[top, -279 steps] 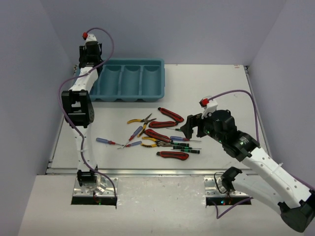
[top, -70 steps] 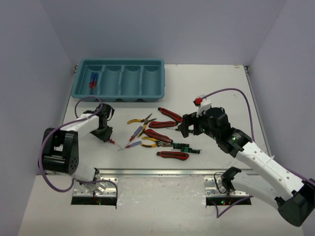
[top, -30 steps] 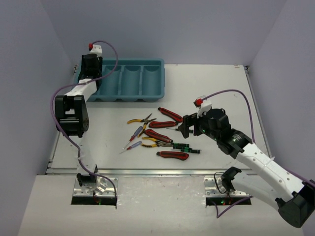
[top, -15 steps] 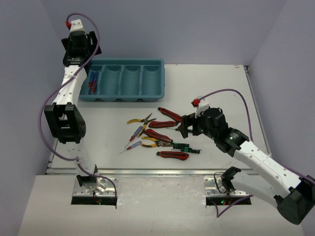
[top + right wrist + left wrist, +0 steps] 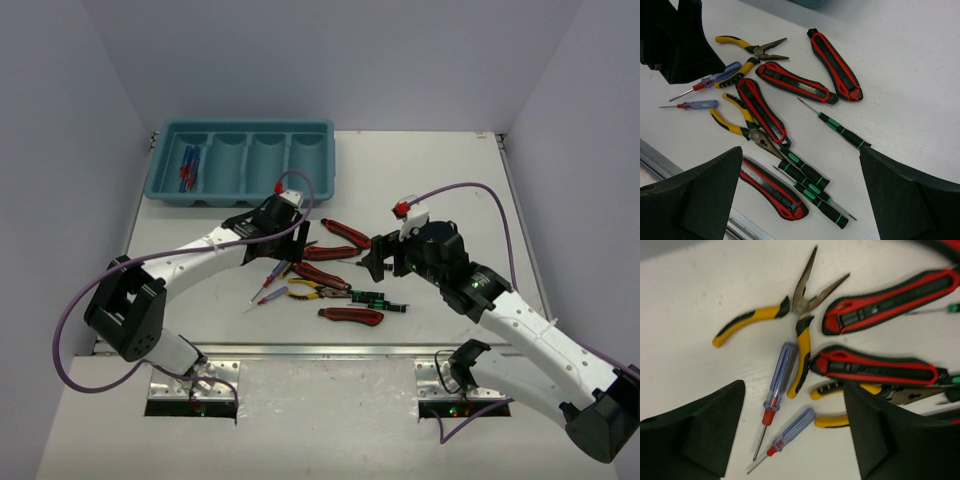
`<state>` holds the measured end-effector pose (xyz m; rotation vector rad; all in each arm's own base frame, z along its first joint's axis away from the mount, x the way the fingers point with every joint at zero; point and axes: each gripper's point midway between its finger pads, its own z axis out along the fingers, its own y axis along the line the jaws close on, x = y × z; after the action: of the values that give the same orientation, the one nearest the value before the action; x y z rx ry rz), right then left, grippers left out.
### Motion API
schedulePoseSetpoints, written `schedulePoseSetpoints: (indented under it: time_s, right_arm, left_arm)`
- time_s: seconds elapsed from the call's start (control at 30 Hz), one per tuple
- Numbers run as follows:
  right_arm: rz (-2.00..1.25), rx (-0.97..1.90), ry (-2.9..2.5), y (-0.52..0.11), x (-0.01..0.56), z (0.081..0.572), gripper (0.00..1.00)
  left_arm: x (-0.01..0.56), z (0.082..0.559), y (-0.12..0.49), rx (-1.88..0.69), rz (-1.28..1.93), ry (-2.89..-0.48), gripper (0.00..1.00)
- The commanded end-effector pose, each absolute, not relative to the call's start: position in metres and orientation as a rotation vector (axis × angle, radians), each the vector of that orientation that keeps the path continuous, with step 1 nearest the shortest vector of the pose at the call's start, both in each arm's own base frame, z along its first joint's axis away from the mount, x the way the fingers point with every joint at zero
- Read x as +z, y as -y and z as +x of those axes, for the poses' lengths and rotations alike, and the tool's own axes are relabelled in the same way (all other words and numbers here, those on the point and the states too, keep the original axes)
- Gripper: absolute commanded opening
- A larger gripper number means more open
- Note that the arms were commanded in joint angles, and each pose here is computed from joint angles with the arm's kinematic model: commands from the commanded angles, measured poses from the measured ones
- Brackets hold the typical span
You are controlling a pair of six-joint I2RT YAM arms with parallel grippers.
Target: Sort the tools into containers
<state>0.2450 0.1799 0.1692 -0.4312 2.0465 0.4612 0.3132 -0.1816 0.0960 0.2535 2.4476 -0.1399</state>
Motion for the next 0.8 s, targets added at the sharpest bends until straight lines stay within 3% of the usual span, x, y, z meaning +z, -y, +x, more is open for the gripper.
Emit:
schedulePoseSetpoints:
  time_s: [0.0,0.17,0.33,0.4,0.77]
  right_arm:
    - [-0.454,0.491,-1.987,-0.186,0.181,0.247,0.99]
    - [-0.471,0.502,-2.0,-0.19,0.177,0.247,0.99]
    - [-0.491,0.519,-2.009,-0.193,0.174,0.246,0.99]
    - [-0.491,0.518,-2.006,-0.193,0.174,0.246,0.99]
    - [-0.496,0.525,-1.988,-0.193,0.177,0.245,0.99]
  left_arm:
    - [0.1,0.301,0.181,-0.174,0.259,-2.453,0.71]
    - [0.089,0.28,0.183,-0.215,0.358,-2.524,0.62]
    - [0.059,0.273,0.162,-0.017,0.385,-2.673,0.57]
    - [0.054,0.272,0.155,0.039,0.391,-2.702,0.49]
    - [0.03,0.279,0.144,-0.051,0.385,-2.773,0.48]
